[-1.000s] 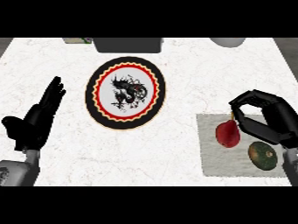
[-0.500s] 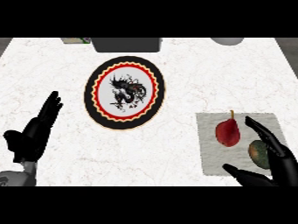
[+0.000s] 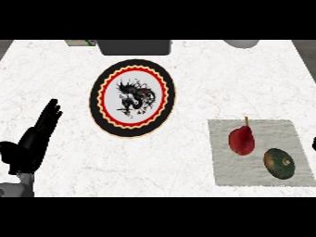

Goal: Pick the squash from the placemat and place it in the plate

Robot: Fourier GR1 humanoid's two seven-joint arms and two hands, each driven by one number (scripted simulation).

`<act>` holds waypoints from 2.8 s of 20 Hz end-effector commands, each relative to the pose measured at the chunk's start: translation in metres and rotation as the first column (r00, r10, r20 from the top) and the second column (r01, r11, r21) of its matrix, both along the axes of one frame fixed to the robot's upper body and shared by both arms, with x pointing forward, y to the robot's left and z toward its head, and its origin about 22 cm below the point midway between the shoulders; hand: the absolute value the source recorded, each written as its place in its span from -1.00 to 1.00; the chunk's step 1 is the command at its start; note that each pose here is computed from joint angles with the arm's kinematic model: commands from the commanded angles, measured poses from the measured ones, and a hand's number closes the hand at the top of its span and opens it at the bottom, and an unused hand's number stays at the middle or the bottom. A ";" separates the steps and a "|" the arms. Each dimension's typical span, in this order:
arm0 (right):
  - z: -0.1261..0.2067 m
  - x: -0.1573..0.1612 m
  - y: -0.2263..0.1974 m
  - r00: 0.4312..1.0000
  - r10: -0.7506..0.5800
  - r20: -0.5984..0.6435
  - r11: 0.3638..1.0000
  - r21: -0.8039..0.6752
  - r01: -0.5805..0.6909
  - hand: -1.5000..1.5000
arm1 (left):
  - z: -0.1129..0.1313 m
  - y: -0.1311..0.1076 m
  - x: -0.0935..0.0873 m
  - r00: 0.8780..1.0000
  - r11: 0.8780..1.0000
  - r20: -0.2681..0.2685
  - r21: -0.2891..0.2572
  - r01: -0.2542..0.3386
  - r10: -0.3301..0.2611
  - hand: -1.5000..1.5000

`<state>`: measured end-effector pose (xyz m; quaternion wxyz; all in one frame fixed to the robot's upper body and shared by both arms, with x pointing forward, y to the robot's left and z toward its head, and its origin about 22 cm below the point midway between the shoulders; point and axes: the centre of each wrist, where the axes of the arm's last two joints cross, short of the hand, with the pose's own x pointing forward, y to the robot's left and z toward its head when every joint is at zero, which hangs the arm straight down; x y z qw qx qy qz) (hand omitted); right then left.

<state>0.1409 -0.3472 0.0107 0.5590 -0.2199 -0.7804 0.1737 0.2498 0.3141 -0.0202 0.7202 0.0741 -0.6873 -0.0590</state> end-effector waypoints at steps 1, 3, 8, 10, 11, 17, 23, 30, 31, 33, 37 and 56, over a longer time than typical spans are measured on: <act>0.020 -0.009 -0.022 0.991 -0.045 -0.125 0.983 -0.184 0.022 -1.00 | -0.015 -0.025 -0.009 1.000 1.000 0.007 0.000 0.014 -0.014 0.00; 0.032 -0.010 -0.024 0.980 -0.055 -0.189 0.958 -0.286 -0.001 -1.00 | 0.002 -0.018 0.008 1.000 1.000 0.009 -0.009 0.005 -0.005 0.00; 0.057 -0.013 -0.015 0.932 -0.071 -0.354 0.924 -0.376 -0.073 -1.00 | -0.003 -0.009 -0.008 1.000 1.000 -0.006 -0.002 0.011 -0.011 0.00; 0.047 -0.007 -0.014 0.920 -0.094 -0.381 0.926 -0.372 -0.060 -1.00 | -0.013 -0.010 -0.010 1.000 1.000 0.001 0.014 -0.005 0.005 0.00; 0.037 -0.018 -0.006 0.907 -0.088 -0.413 0.931 -0.357 -0.072 -1.00 | 0.002 -0.011 -0.001 1.000 1.000 0.011 0.018 0.006 -0.006 0.00; 0.043 0.021 -0.016 0.867 -0.181 -0.464 0.897 -0.440 -0.049 -1.00 | -0.004 -0.006 0.006 1.000 1.000 -0.014 -0.008 0.013 -0.013 0.00; 0.035 0.037 0.000 0.834 -0.225 -0.505 0.855 -0.512 -0.079 -1.00 | 0.007 0.004 0.002 1.000 1.000 0.016 0.025 0.009 -0.009 0.00; 0.002 0.042 -0.002 0.820 -0.200 -0.537 0.871 -0.481 -0.102 -1.00 | -0.011 -0.012 0.001 1.000 1.000 -0.007 -0.006 0.017 -0.017 0.00; 0.003 0.052 -0.006 0.814 -0.219 -0.538 0.859 -0.502 -0.100 -1.00 | -0.012 -0.001 -0.002 1.000 1.000 0.008 -0.003 0.008 -0.008 0.00; 0.000 0.050 -0.003 0.816 -0.228 -0.532 0.837 -0.535 -0.116 -1.00 | -0.008 -0.001 -0.009 1.000 1.000 -0.001 0.001 0.025 -0.025 0.00; -0.007 0.039 0.016 0.807 -0.279 -0.520 0.830 -0.554 -0.070 -1.00 | 0.001 0.013 0.004 1.000 1.000 -0.006 -0.008 0.004 -0.004 0.00; -0.042 0.069 0.011 0.914 -0.122 -0.388 0.805 -0.577 -0.138 1.00 | -0.002 -0.011 0.005 1.000 1.000 0.011 0.003 -0.010 0.010 0.00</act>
